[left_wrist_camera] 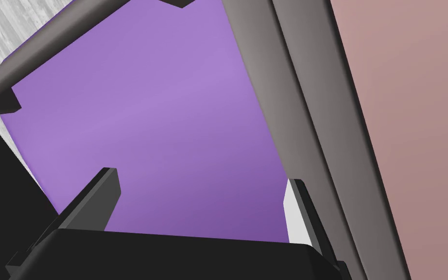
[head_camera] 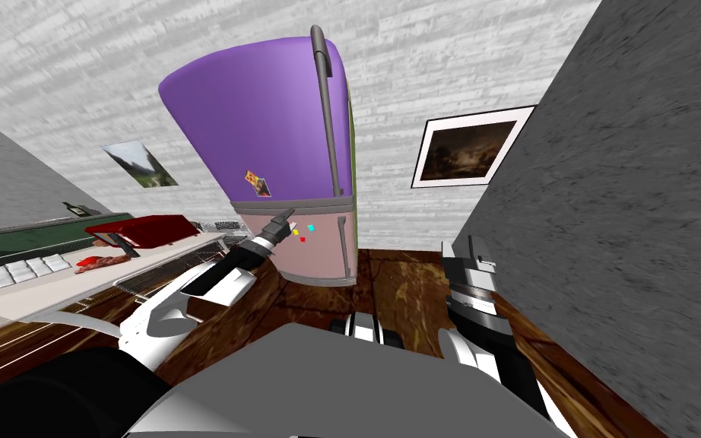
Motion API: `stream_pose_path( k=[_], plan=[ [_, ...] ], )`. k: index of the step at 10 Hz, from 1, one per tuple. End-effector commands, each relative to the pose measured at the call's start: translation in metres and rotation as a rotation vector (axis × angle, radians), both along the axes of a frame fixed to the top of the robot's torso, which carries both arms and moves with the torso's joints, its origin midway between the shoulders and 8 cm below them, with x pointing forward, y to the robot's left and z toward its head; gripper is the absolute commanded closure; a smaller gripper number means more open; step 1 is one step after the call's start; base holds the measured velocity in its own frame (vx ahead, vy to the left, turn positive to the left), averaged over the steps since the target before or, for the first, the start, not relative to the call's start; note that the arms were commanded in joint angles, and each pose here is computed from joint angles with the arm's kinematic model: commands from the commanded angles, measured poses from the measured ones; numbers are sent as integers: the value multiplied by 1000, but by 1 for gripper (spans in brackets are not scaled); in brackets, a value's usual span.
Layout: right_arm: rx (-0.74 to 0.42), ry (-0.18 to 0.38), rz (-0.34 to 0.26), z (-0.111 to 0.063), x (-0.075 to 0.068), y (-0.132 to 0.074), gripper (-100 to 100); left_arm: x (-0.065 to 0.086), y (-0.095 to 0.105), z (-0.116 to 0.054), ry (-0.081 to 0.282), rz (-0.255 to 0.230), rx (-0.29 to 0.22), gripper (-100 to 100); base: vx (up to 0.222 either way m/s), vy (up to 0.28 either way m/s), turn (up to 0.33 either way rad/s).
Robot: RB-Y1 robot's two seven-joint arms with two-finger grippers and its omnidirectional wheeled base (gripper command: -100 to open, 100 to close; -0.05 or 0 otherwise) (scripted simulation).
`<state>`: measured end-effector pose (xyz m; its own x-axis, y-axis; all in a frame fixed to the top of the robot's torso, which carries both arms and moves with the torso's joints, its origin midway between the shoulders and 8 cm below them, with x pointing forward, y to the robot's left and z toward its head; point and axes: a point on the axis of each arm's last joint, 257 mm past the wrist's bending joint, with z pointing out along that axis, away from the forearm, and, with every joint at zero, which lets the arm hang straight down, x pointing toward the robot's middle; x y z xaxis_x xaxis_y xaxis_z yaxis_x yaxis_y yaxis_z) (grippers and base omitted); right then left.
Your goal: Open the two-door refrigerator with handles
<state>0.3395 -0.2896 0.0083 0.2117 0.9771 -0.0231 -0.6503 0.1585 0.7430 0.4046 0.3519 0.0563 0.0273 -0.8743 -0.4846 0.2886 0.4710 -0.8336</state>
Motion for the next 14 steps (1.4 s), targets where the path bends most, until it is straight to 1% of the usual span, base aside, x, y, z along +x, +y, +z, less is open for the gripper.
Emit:
stream_pose_path(
  k=[1, 2, 3, 4, 5, 6, 7, 9, 10, 11, 12, 13, 14],
  plan=[
    [0, 0, 0, 0, 0, 0, 0, 4, 8, 2, 35, 24, 22, -100, 77, -56, -6],
    [0, 0, 0, 0, 0, 0, 0, 7, 13, 6, 55, 38, 41, -100, 80, -72, -18],
    [0, 0, 0, 0, 0, 0, 0, 7, 15, 4, 62, 43, 40, -100, 60, -55, -6],
    [0, 0, 0, 0, 0, 0, 0, 10, 20, 9, 80, 58, 59, -100, 64, -65, -16],
    [0, 0, 0, 0, 0, 0, 0, 10, 22, 7, 87, 64, 58, -100, 50, -58, -7],
    [0, 0, 0, 0, 0, 0, 0, 13, 27, 12, 104, 80, 76, -100, 67, -66, -18],
    [0, 0, 0, 0, 0, 0, 0, 13, 28, 10, 111, 86, 75, -100, 63, -45, -6],
    [0, 0, 0, 0, 0, 0, 0, 17, 37, 21, 138, 117, 105, -100, 93, -75, -21],
    [0, 0, 0, 0, 0, 0, 0, 17, 41, 18, 153, 130, 106, -100, 80, -77, -6],
    [0, 0, 0, 0, 0, 0, 0, 19, 44, 24, 165, 145, 121, -100, 64, -74, -16],
    [0, 0, 0, 0, 0, 0, 0, 19, 46, 22, 172, 152, 120, -100, 56, -61, -9],
    [0, 0, 0, 0, 0, 0, 0, 20, 50, 27, 186, 170, 134, -100, 65, -73, -18],
    [0, 0, 0, 0, 0, 0, 0, 21, 51, 34, 193, 180, 147, -100, 86, -95, -24]
  ],
)
